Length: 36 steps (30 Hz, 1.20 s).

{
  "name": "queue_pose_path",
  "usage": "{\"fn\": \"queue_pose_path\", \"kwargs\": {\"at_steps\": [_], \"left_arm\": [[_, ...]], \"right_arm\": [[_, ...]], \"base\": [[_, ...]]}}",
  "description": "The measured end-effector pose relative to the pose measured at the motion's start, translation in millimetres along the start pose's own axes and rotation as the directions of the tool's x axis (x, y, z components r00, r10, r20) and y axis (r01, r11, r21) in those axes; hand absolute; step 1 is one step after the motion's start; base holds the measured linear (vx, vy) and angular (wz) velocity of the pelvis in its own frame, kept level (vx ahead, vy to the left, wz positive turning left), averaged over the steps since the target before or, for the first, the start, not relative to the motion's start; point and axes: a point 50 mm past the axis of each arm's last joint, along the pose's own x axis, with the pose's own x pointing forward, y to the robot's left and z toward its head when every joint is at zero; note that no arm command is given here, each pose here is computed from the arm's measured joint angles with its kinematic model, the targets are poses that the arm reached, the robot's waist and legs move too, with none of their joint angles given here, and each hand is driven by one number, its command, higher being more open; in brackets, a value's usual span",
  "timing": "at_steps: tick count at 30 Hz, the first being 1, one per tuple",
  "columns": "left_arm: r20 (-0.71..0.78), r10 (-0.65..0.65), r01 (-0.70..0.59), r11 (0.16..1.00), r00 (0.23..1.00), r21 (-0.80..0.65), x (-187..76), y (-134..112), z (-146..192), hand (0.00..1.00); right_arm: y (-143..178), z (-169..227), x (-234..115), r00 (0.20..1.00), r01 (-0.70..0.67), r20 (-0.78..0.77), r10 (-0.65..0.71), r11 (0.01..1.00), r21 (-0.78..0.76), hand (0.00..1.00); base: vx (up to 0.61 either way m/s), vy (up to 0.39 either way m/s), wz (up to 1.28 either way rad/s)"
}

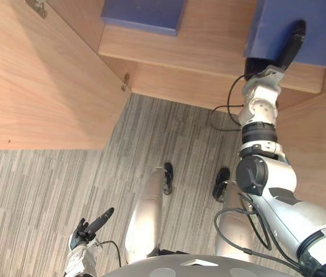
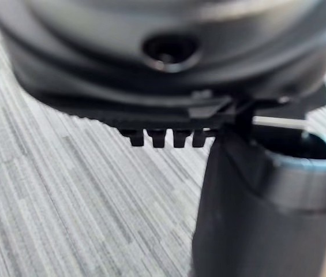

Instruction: Walk over to the cabinet, pick up the folder, carry it to the office cabinet, place the folder inside the office cabinet, then close the office cabinet door

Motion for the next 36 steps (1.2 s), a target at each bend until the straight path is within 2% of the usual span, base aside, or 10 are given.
{"fn": "queue_pose_path", "kwargs": {"at_steps": [5, 12, 13, 23, 36], "left_arm": [[0.003, 0.004, -0.004, 1.000, 1.000, -0.028, 0, 1, 1, 1.00], [0.015, -0.001, 0.003, 0.996, 1.000, -0.090, 1, -2, 4, 1.00], [0.018, -0.002, 0.004, 0.996, 1.000, -0.093, 1, -2, 4, 1.00], [0.041, -0.001, 0.006, 0.993, 0.999, -0.119, 1, -3, 10, 1.00], [0.059, 0.002, 0.005, 0.994, 0.998, -0.112, 2, -1, 15, 1.00]], "right_arm": [[33, 16, 9, 0.999, -0.032, 0.033, 0.031, 0.999, 0.014, 0.00], [71, 15, 15, 0.996, -0.083, 0.014, 0.083, 0.995, -0.049, 0.00], [74, 14, 15, 0.996, -0.088, 0.009, 0.089, 0.995, -0.056, 1.00], [116, -1, 10, 0.978, -0.207, -0.039, 0.204, 0.970, -0.124, 1.00], [118, -3, 9, 0.971, -0.237, -0.048, 0.233, 0.962, -0.135, 1.00]], "base": [[-0.02, 0.012, 0.14], [-0.01, -0.019, 0.17], [-0.01, -0.035, 0.08], [-0.06, -0.025, 0.06], [0.00, -0.010, 0.00]]}}
